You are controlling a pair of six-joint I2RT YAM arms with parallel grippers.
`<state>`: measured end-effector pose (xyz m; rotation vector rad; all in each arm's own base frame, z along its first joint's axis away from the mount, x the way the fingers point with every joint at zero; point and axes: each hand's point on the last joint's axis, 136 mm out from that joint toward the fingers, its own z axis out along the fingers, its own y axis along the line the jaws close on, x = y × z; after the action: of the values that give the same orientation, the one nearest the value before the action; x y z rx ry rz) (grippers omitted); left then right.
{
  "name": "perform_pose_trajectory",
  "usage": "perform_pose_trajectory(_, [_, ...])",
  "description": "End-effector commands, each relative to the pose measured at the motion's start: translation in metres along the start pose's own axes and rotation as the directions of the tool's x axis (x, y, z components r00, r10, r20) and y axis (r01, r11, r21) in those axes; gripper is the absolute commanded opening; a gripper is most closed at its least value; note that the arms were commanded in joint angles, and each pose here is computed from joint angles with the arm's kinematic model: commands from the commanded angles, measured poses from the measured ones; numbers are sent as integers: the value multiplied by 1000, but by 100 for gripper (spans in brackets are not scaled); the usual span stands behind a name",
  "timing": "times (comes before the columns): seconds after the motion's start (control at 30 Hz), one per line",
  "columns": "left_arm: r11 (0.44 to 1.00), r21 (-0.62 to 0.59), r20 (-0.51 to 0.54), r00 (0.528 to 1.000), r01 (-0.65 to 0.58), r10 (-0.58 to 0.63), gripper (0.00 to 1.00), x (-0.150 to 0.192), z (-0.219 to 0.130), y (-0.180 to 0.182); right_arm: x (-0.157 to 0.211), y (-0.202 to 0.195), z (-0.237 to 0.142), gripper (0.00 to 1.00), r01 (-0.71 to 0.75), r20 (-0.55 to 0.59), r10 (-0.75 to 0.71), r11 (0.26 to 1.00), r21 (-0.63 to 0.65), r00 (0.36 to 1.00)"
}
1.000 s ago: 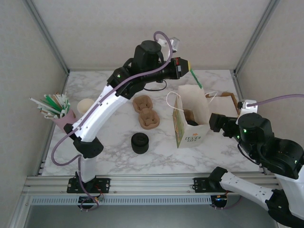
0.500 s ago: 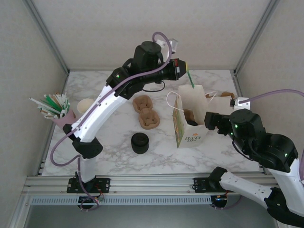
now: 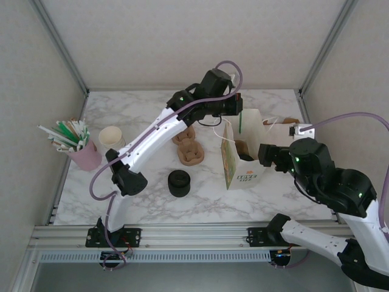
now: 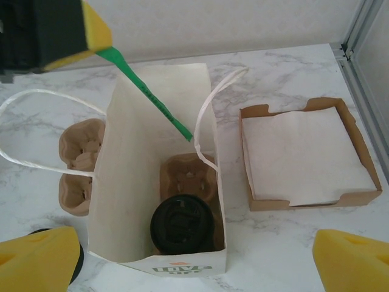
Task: Pack the takeout coffee
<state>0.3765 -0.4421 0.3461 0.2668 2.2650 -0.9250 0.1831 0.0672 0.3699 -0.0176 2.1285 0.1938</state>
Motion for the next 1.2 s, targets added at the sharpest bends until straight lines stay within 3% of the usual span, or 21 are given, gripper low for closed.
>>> perform_pose_trajectory(0.0, [998, -50, -7, 1000, -24, 24, 0, 4, 10, 10, -3, 5, 4, 99, 9, 4, -9, 1000, -6, 1000])
perform_pose_trajectory(0.17, [996, -87, -9, 1000, -23, 22, 0, 5, 21, 21, -2, 10, 8, 99, 20, -5, -20, 1000, -13, 1000])
perform_pose_trajectory(0.43, [1000, -21, 45, 999, -16, 17, 33, -16, 3, 5, -1, 17, 14, 99, 37, -25, -38, 999, -26, 999])
perform_pose_trajectory(0.57, [1000, 21, 70, 997, -20, 19, 42, -25, -13, -7, -3, 22, 15, 99, 39, -36, -41, 999, -38, 999])
perform_pose_trajectory(0.93, [997, 5, 212, 975, -75, 72, 89, -48, -88, -13, -16, 51, 23, 99, 61, -100, -74, 990, -128, 992])
perform_pose_trajectory(1.07, [997, -25, 240, 967, -78, 82, 99, -48, -110, -5, -27, 59, 28, 99, 30, -124, -51, 985, -167, 991])
perform_pose_trajectory(1.17, [997, -26, 259, 963, -71, 75, 100, -45, -124, 3, -38, 65, 32, 99, 11, -138, -39, 980, -200, 990])
